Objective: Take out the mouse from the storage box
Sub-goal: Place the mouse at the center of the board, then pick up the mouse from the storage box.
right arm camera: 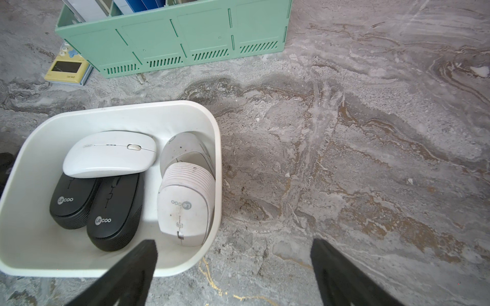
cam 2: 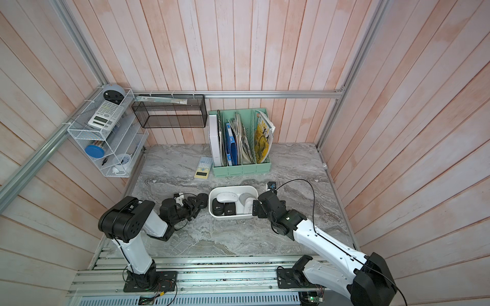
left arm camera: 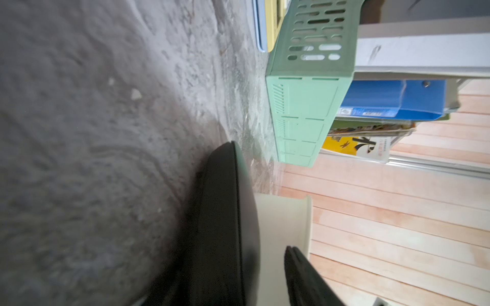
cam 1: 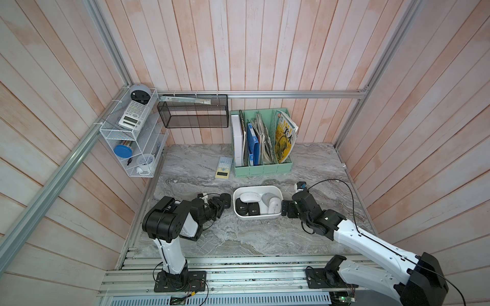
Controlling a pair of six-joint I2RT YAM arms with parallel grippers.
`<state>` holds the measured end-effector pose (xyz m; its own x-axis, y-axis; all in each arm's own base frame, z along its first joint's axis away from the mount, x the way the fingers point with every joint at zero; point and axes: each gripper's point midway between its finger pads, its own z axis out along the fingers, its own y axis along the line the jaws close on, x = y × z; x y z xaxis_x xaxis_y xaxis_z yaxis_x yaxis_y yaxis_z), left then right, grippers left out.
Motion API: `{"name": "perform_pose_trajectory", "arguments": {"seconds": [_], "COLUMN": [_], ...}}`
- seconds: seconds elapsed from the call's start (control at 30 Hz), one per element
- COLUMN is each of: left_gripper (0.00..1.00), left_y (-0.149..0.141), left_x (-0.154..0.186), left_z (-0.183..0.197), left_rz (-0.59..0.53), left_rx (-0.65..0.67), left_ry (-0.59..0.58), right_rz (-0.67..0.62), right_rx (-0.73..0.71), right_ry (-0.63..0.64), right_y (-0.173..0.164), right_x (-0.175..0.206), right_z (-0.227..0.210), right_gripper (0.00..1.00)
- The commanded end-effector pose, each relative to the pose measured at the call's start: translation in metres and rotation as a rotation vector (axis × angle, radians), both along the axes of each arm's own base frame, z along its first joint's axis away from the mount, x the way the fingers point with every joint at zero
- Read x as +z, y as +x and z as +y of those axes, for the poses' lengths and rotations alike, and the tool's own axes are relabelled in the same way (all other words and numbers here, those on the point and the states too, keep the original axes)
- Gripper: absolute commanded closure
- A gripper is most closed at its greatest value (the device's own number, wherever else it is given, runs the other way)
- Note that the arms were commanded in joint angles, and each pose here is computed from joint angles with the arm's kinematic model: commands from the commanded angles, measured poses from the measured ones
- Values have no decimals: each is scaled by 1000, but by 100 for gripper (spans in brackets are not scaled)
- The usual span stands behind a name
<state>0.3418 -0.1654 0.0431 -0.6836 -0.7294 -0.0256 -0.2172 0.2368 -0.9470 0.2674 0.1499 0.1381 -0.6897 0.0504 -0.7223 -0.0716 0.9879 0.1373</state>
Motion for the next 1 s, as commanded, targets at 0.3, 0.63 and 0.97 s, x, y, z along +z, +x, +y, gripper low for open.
{"name": "perform_pose_trajectory", "arguments": {"seconds": [0.3, 0.63, 0.97], "left_gripper": [18, 7, 4], "left_y": [-20, -49, -83], "left_x": [-12, 14, 69], "left_z": [31, 73, 107], "left_rz": [134, 215, 109], "left_rx": [51, 51, 36], "left_ry": [271, 615, 859], "right_rz": [-38, -51, -39], "right_rx": [5, 96, 338], "right_ry": [35, -43, -323], "right_y": [5, 12, 23], "right_x": [26, 36, 24], "right_z": [16, 37, 72], "right_gripper": [3, 2, 3]}}
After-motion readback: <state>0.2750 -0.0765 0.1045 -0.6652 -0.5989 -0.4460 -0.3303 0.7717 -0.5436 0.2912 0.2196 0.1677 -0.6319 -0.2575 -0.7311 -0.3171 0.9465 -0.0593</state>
